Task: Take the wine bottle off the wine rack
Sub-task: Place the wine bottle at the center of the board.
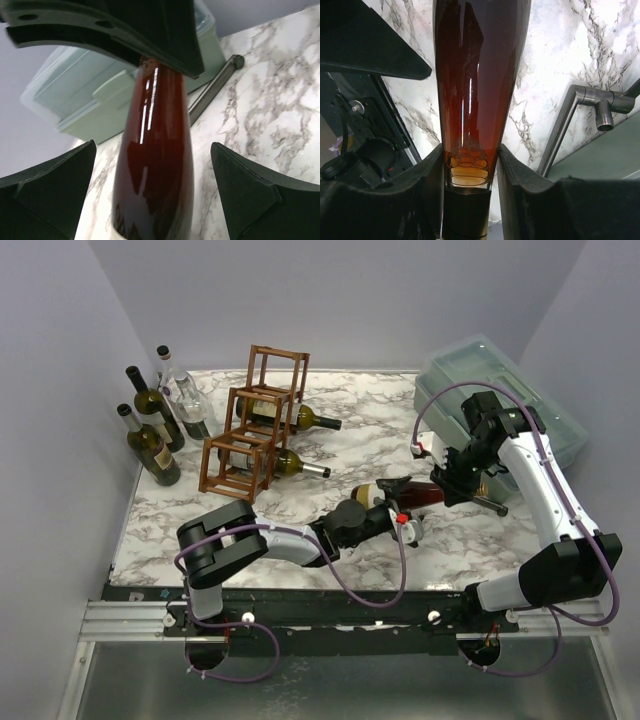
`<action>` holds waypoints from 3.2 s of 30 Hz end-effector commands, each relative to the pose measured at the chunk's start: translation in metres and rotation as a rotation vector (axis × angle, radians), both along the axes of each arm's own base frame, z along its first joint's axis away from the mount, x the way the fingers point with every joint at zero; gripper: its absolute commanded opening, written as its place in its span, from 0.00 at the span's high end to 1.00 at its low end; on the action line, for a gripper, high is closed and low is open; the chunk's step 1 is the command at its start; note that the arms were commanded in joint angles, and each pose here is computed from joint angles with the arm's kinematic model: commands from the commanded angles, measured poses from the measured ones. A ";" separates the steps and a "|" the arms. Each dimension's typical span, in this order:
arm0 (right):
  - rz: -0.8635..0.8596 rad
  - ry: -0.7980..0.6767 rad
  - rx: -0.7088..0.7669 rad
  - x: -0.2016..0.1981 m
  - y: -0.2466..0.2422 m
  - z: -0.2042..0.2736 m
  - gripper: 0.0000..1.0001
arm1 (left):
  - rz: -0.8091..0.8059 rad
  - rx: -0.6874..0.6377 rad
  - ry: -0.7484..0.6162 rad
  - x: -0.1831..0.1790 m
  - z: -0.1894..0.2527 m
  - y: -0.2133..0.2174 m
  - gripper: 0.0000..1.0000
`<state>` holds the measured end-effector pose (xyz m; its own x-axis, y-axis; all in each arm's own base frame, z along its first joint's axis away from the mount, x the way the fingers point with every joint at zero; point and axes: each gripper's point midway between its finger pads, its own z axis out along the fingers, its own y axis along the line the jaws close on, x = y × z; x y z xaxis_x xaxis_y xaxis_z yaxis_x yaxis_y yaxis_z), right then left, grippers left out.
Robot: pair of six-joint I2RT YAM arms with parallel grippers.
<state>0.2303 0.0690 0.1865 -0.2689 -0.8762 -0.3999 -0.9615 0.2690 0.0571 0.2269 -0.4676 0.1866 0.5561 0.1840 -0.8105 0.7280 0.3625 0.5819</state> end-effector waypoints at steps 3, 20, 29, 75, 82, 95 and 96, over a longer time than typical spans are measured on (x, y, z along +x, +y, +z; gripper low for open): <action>0.060 -0.108 0.164 0.003 0.033 0.031 1.00 | -0.164 -0.017 0.036 -0.017 0.002 -0.029 0.02; 0.062 -0.094 0.164 0.002 0.040 0.031 1.00 | -0.009 0.049 -0.008 0.018 -0.011 -0.035 0.29; 0.041 -0.055 0.181 -0.001 0.044 0.028 1.00 | 0.027 0.035 0.094 0.013 -0.010 -0.035 1.00; -1.054 0.010 0.805 0.076 0.012 0.093 0.01 | 0.158 -0.195 0.267 0.020 0.002 0.003 1.00; -1.283 0.057 0.797 0.065 -0.006 0.068 0.01 | 0.166 -0.213 0.265 0.021 0.006 0.007 1.00; -1.356 0.315 0.934 0.045 0.015 0.023 0.09 | 0.184 -0.254 0.272 0.024 0.015 0.011 1.00; -1.351 0.310 0.953 0.046 0.016 0.024 0.11 | 0.184 -0.256 0.272 0.024 0.015 0.011 1.00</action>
